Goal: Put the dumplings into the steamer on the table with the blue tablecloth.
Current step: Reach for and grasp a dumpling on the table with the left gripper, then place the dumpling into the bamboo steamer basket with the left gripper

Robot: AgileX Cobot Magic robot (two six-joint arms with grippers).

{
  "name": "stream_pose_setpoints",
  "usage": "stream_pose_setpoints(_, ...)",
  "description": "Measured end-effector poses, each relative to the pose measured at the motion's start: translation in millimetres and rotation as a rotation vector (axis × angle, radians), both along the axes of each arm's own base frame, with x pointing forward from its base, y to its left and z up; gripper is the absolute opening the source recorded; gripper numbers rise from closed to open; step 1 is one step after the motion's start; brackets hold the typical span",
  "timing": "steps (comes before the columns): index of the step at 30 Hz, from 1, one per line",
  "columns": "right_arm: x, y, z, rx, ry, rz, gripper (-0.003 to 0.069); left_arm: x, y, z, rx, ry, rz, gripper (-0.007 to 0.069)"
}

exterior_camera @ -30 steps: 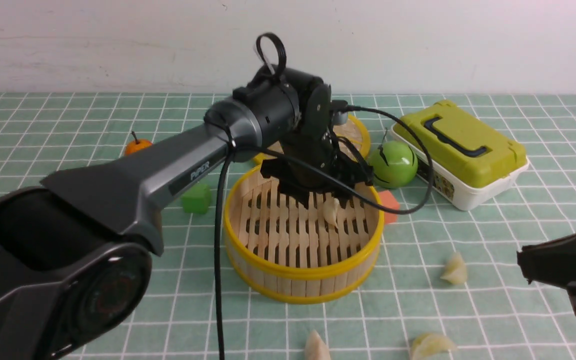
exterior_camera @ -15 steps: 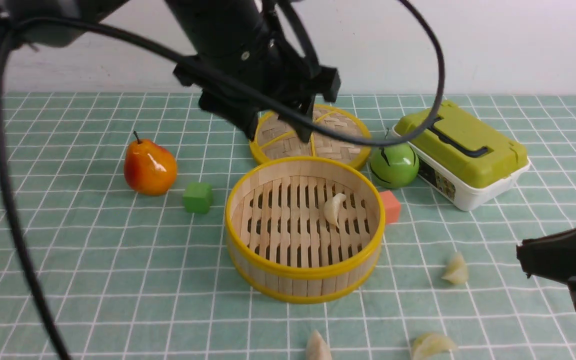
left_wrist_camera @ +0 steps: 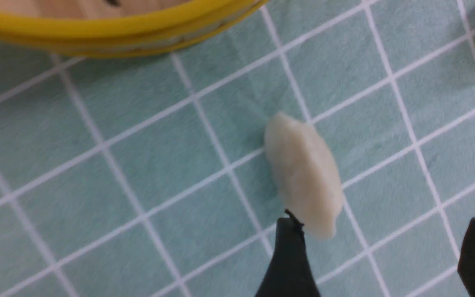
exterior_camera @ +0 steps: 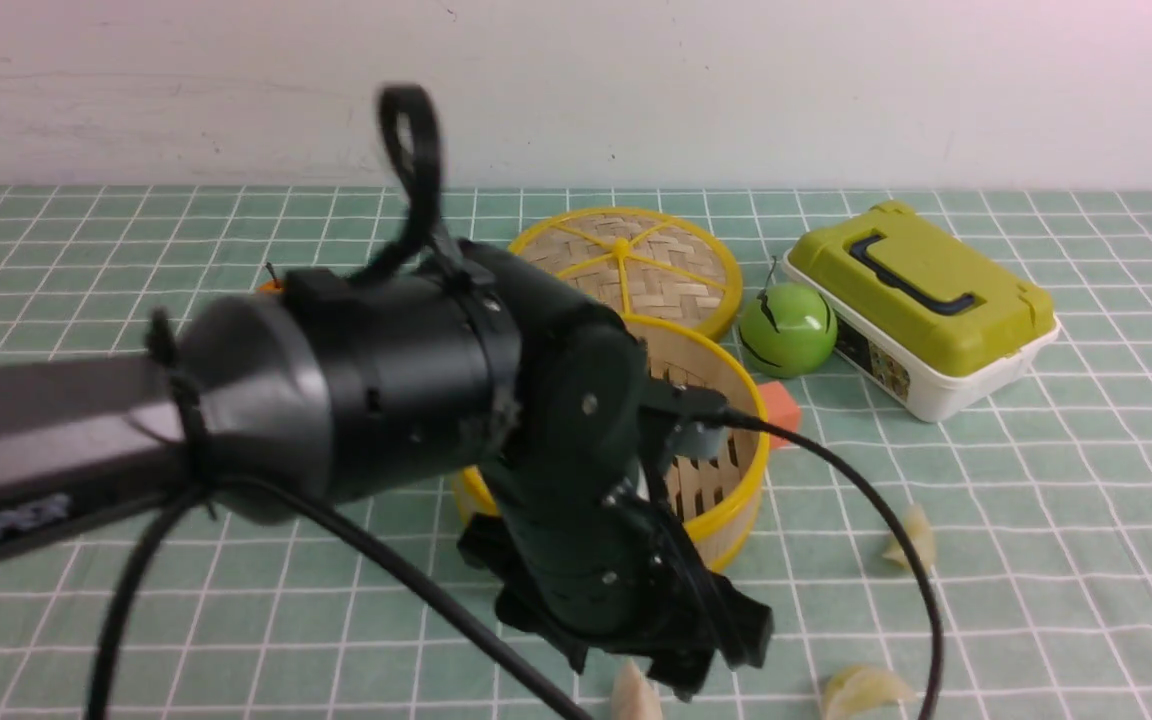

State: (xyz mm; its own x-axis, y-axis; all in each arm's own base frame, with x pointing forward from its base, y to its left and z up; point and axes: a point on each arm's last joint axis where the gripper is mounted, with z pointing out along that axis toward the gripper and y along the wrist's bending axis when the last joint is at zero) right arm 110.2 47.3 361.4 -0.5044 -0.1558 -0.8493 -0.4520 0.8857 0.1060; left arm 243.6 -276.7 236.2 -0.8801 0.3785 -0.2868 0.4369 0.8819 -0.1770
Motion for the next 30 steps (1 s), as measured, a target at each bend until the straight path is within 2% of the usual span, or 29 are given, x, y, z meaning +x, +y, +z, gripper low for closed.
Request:
stream_pose_setpoints(6,-0.9,-1.8,-0.8,-0.024,0.0,-0.007,0.0042,11.4,-15.7,-56.6,0.065,0.053,0.013,0.051)
stream_pose_setpoints(9,-1.0,-1.8,-0.8,-0.024,0.001,-0.006,0.0044,13.0,-16.6,-72.3,0.102,0.076,0.01,0.0498)
stream_pose_setpoints(13,-1.2,-2.0,-1.0,-0.028,0.002,-0.006,0.005,14.8,-16.9,-73.4,0.111,0.068,0.015,0.0381)
stream_pose_setpoints(15,-1.4,-2.0,-1.0,-0.028,0.002,-0.006,0.0052,15.2,-16.1,-73.5,0.119,0.068,0.019,0.026)
stream_pose_setpoints(19,-1.4,-2.0,-1.0,-0.028,0.002,-0.006,0.0055,16.2,-17.7,-68.8,0.112,0.067,0.022,0.0245)
stream_pose_setpoints(22,-1.4,-2.0,-1.0,-0.028,0.002,-0.006,0.0058,17.8,-19.5,-59.2,0.112,0.067,0.02,0.0245)
stream_pose_setpoints(27,-1.4,-2.0,-1.0,-0.024,0.004,-0.009,0.0064,33.8,-19.6,6.5,0.079,-0.058,0.013,0.0245)
stream_pose_setpoints(30,-1.4,-2.0,-1.0,-0.021,0.006,-0.011,0.0066,60.4,-9.6,41.1,0.043,-0.142,0.069,0.0245)
